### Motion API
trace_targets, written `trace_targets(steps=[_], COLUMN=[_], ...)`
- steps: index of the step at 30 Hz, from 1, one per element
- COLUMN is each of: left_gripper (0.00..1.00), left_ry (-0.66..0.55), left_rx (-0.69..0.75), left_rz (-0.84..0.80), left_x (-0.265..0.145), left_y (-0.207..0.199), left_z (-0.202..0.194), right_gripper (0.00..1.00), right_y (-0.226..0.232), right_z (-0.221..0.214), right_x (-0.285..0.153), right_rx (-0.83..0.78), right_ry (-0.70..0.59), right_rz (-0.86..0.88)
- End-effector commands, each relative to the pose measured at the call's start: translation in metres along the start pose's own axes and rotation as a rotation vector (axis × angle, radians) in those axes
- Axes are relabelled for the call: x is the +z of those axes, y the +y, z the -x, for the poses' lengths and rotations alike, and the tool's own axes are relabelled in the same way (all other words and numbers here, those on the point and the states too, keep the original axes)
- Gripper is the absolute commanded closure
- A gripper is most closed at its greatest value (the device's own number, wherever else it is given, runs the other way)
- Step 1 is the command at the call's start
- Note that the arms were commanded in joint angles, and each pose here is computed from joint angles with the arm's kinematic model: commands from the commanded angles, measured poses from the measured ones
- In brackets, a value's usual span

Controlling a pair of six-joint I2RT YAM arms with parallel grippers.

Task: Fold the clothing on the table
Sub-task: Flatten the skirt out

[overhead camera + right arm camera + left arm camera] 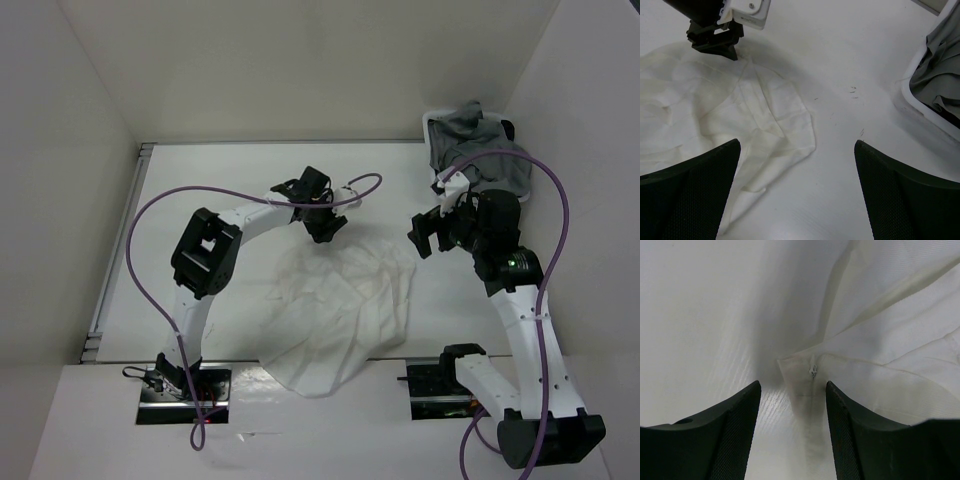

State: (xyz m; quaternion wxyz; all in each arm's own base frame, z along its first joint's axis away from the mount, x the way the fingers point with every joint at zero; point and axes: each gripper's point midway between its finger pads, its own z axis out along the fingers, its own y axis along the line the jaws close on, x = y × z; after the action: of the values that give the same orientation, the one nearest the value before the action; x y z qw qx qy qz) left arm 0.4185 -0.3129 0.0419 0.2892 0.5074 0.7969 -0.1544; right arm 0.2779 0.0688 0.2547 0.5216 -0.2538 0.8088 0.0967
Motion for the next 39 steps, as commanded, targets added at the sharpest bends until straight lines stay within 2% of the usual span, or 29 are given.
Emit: trace_targets(steps=[1,9,14,20,21,25,26,30,39], left_gripper=[0.38,0.38,0.38,0.42,0.44,0.61,0.75,1.00,1.00], left_ry=[-0.041,-0.010,0.016,0.053,0.053,0.058,0.058,0.053,-0.118], left_rx=[0.006,0.040,0.052,0.054,0.054,0.055,0.055,0.041,-0.029], left_rz=[-0.001,-0.131,-0.145,-0.129,-0.129,-0.121,-0.121,-0.107,0.010], left_x=[0.001,0.003,0.006,0.009,0.009,0.012,0.012,0.010,-0.063], left_y=[-0.003,-0.035,-0.038,-0.035,-0.035,-0.033,-0.033,-0.030,0.010], left_z=[0.018,0.007,-0.001,-0.013,-0.013,-0.015,-0.015,-0.009,0.051], right_gripper=[0.01,0.01,0.01,0.01,0.01,0.01,0.01,0.01,0.01], right_y=[0.002,0.003,0.003,0.003,0.003,0.003,0.002,0.002,0.002], right_z=[0.005,0.001,0.003,0.003,0.003,0.003,0.003,0.002,0.006], right_x=[-0.004,-0.003,-0.005,-0.005,-0.005,-0.005,-0.005,-0.005,-0.006], right_rx=[-0.017,-0.014,-0.017,-0.017,-0.017,-0.017,-0.017,-0.017,-0.028], right_ry=[-0.031,-0.023,-0.031,-0.031,-0.031,-0.031,-0.028,-0.028,-0.042], right_rz=[0.005,0.008,0.005,0.005,0.005,0.005,-0.003,-0.003,-0.009])
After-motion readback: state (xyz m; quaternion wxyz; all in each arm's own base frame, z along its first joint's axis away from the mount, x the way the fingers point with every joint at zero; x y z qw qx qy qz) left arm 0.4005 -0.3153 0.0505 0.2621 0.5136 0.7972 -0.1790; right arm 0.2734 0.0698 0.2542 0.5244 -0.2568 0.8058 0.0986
